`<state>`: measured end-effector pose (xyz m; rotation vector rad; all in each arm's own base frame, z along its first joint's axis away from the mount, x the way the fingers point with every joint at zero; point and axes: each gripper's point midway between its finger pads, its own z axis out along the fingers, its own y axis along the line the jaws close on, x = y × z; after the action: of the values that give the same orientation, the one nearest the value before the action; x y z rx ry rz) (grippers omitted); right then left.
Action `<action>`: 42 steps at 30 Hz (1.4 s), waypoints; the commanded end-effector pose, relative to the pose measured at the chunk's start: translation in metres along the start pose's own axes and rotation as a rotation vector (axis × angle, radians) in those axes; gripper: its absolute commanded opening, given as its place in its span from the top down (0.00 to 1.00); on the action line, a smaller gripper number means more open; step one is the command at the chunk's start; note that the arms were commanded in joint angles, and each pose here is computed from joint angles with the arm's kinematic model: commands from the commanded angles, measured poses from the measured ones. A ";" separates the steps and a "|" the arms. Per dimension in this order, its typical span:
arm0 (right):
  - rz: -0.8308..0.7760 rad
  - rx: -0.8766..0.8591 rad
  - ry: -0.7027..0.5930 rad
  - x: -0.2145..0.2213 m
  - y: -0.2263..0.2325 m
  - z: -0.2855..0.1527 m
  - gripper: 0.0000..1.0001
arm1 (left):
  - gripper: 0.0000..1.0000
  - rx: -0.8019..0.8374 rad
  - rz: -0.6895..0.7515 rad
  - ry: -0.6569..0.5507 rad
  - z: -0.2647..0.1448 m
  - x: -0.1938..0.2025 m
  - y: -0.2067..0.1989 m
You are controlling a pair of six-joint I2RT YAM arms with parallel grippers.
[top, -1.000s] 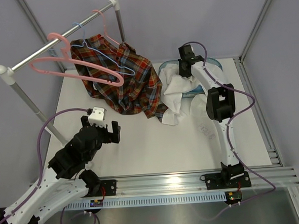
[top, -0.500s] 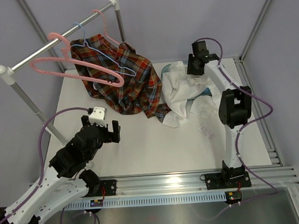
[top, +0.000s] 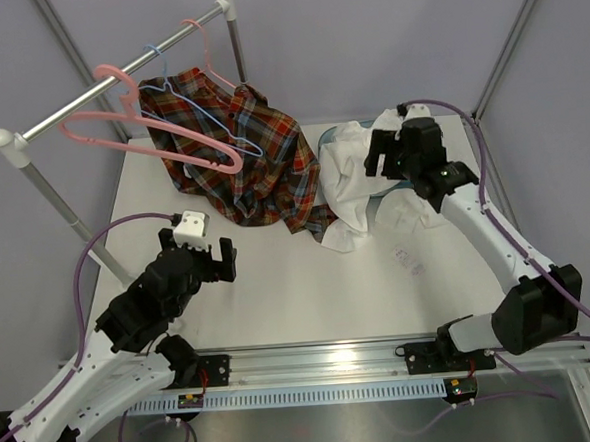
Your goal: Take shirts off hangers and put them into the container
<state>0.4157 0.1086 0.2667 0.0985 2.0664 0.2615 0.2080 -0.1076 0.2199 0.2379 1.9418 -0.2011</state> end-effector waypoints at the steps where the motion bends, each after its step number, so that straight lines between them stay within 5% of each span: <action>1: -0.001 -0.060 0.091 0.067 0.025 0.000 0.13 | 0.01 0.003 -0.015 -0.034 -0.001 -0.008 0.000; 8: 0.068 -0.088 0.214 0.176 0.038 0.007 0.03 | 0.01 0.003 -0.016 -0.035 -0.001 -0.009 0.000; 24: 0.121 0.033 0.227 0.216 0.028 0.079 0.11 | 0.01 -0.002 -0.023 -0.045 -0.002 -0.009 0.002; 26: 0.116 0.042 0.227 0.216 0.028 0.084 0.19 | 0.01 -0.001 -0.023 -0.044 -0.002 -0.009 0.002; 35: 0.064 0.102 0.140 0.188 0.015 0.072 1.00 | 0.01 0.000 -0.020 -0.041 -0.002 -0.008 0.002; 42: 0.023 0.074 -0.031 0.094 0.026 0.024 1.00 | 0.01 -0.001 -0.018 -0.037 -0.001 -0.009 0.001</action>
<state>0.3691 0.1598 0.0909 0.1623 2.2539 0.2009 0.2074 -0.1060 0.2224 0.2295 1.9320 -0.2064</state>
